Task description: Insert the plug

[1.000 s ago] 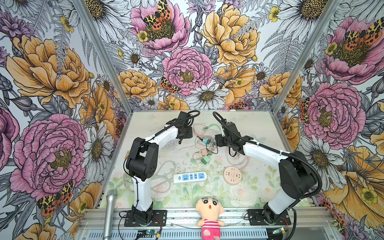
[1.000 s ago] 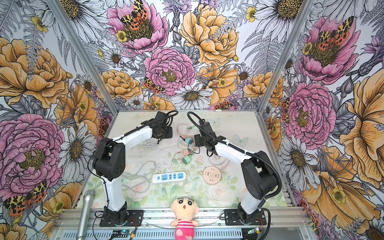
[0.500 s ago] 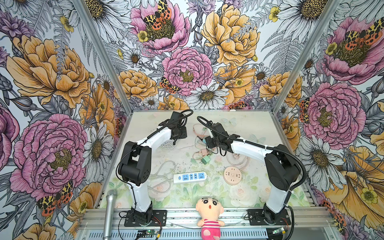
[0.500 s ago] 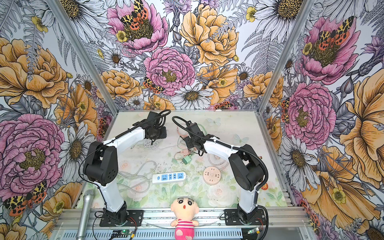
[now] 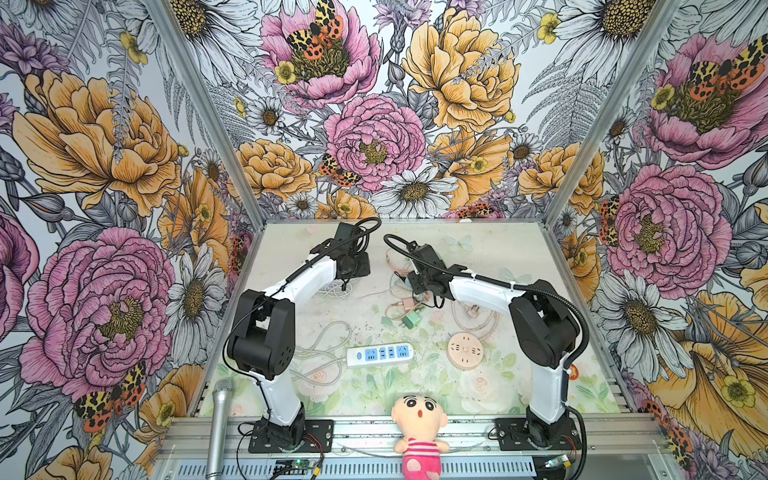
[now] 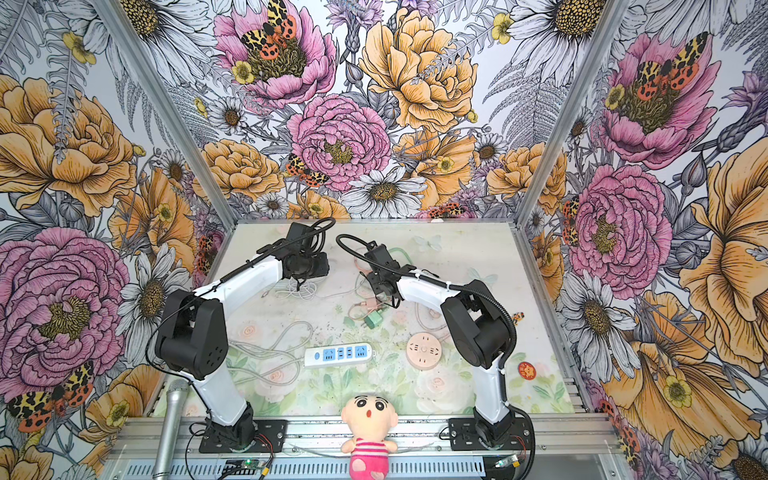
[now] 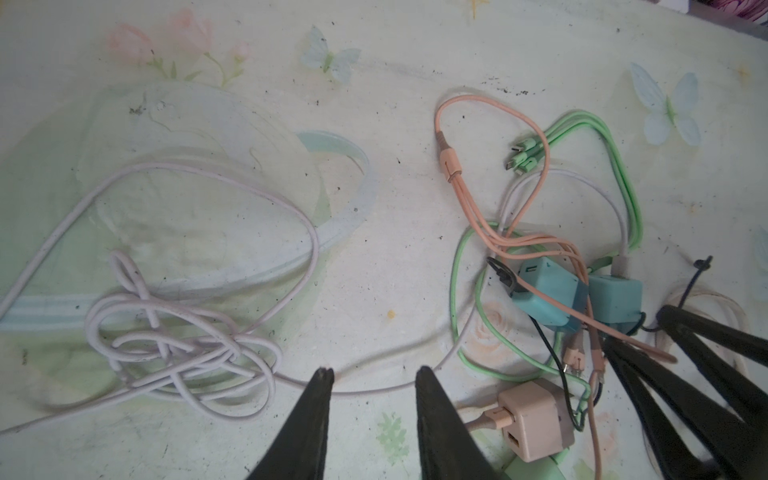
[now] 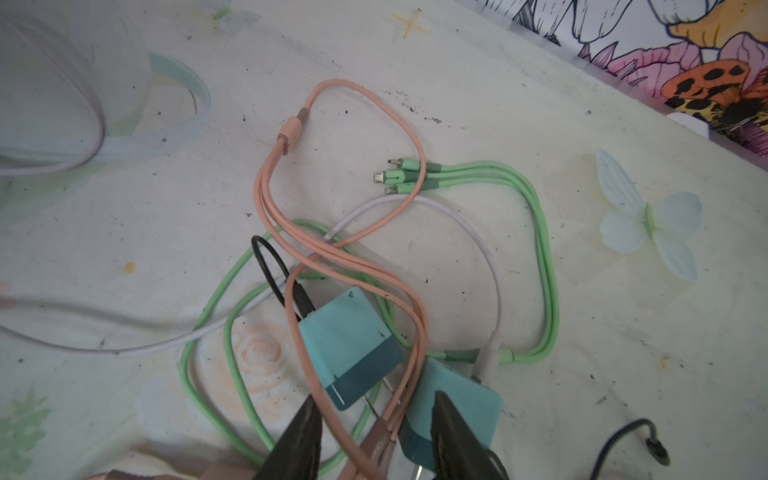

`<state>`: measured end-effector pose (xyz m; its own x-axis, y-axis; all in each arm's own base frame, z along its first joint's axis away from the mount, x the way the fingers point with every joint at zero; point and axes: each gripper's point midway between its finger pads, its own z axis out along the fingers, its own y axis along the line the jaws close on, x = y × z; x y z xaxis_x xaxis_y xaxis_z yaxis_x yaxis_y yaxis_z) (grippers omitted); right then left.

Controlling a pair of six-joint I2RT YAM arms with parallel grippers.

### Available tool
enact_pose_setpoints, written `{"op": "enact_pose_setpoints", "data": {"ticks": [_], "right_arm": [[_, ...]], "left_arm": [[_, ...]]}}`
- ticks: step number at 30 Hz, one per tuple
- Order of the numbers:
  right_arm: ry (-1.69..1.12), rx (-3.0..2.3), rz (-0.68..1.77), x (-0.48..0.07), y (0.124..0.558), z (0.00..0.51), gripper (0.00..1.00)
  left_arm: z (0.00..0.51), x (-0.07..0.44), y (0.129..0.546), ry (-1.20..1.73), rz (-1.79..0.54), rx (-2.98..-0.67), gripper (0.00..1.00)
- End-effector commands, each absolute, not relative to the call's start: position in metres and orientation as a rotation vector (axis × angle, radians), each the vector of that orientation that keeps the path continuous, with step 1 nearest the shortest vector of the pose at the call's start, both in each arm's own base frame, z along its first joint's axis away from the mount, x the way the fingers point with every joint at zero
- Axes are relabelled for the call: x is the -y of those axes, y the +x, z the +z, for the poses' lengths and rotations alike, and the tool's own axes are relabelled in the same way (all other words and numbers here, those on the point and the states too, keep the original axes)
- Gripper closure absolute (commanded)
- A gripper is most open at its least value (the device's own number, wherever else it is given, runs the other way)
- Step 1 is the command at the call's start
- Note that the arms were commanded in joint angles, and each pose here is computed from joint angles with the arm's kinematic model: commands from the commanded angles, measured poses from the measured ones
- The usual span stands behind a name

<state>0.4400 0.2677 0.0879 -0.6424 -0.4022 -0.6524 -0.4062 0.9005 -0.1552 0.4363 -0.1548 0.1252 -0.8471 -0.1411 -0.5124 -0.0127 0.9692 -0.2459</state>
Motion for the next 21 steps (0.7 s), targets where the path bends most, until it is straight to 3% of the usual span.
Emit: {"op": "enact_pose_setpoints", "data": {"ticks": [1, 4, 9, 21], "right_arm": [[-0.573, -2.312, -0.037, -0.270, 0.448, 0.092, 0.74], [-0.569, -2.303, -0.030, -0.270, 0.447, 0.098, 0.87], [-0.538, -2.270, -0.046, -0.263, 0.446, 0.117, 1.00], [-0.482, -2.199, -0.069, -0.249, 0.440, 0.158, 1.00]], "left_arm": [[0.133, 0.153, 0.436, -0.112, -0.339, -2.544, 0.63], [0.131, 0.152, 0.435, -0.117, -0.336, -2.547, 0.63], [0.130, 0.151, 0.434, -0.122, -0.332, -2.549, 0.63], [0.132, 0.151, 0.429, -0.118, -0.337, -2.549, 0.64]]}}
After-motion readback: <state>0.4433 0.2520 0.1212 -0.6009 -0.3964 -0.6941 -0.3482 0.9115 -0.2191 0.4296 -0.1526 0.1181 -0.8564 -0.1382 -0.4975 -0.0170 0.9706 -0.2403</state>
